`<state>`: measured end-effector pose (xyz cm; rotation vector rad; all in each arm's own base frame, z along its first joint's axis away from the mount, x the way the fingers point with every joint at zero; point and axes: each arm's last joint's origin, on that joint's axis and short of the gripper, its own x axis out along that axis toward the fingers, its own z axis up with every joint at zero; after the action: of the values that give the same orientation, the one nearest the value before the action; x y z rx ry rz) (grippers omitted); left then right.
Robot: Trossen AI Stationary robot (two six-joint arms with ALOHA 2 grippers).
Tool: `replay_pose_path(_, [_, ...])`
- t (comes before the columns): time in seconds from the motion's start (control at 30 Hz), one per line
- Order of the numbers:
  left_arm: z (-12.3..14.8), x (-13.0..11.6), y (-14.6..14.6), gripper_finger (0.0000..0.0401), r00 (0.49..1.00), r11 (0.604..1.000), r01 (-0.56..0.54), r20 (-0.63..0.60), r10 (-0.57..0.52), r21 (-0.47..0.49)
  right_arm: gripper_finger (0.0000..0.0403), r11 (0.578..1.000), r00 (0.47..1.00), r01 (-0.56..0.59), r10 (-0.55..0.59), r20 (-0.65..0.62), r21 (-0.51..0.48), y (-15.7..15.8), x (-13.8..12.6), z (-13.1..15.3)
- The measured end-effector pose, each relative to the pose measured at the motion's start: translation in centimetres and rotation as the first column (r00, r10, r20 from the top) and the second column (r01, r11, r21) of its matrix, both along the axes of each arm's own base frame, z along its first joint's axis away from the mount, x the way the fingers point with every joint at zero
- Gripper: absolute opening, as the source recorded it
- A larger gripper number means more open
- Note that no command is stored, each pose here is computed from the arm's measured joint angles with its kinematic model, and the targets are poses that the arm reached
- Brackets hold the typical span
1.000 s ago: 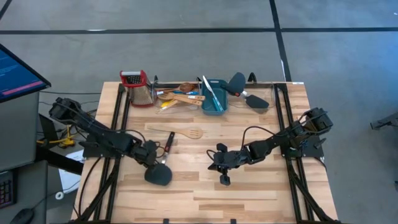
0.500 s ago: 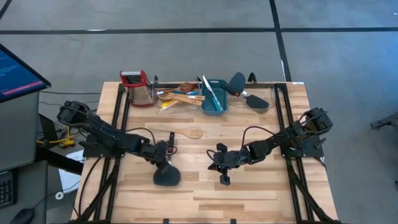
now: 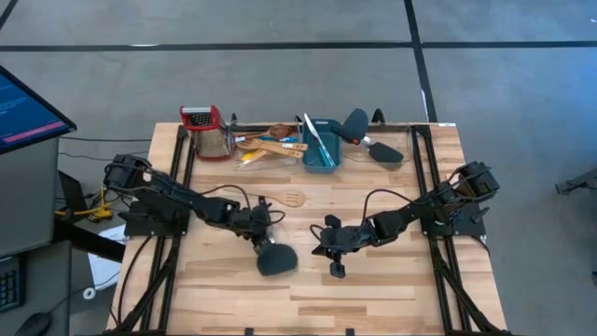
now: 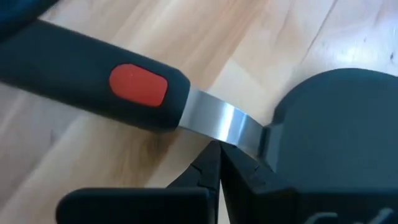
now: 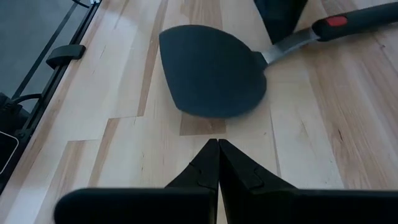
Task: Pick & Place Kitchen Items
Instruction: Put the black spatula into the right transparent bin
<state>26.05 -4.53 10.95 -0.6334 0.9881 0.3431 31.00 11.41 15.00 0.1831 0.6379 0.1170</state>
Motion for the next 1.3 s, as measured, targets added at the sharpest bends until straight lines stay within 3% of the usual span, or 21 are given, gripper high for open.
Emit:
replay_pose_path(0.4, [0.0,3.3,1.1,0.0001,0.999,0.998,0.037,0.021,-0.039,0.057,0.0000,1.000,1.000,0.000,0.000,0.000,0.000,0.0,0.0,0.0])
replay_pose_path(0.7, [0.3,3.9,1.1,0.0001,0.997,0.997,0.024,0.071,-0.029,0.070,0.0000,1.000,1.000,-0.001,0.001,-0.007,-0.002,0.0,0.0,-0.1])
replay_pose_path(1.03, [0.7,3.3,-2.2,0.0001,0.990,0.990,0.102,0.088,-0.111,0.100,0.0000,0.998,0.996,-0.065,0.065,-0.058,-0.014,0.6,-1.6,1.4])
replay_pose_path(1.3, [3.8,3.6,-4.5,0.0001,0.962,0.982,0.168,0.201,-0.183,0.089,0.0000,0.996,0.996,-0.083,0.082,-0.043,-0.013,1.0,-1.9,1.9])
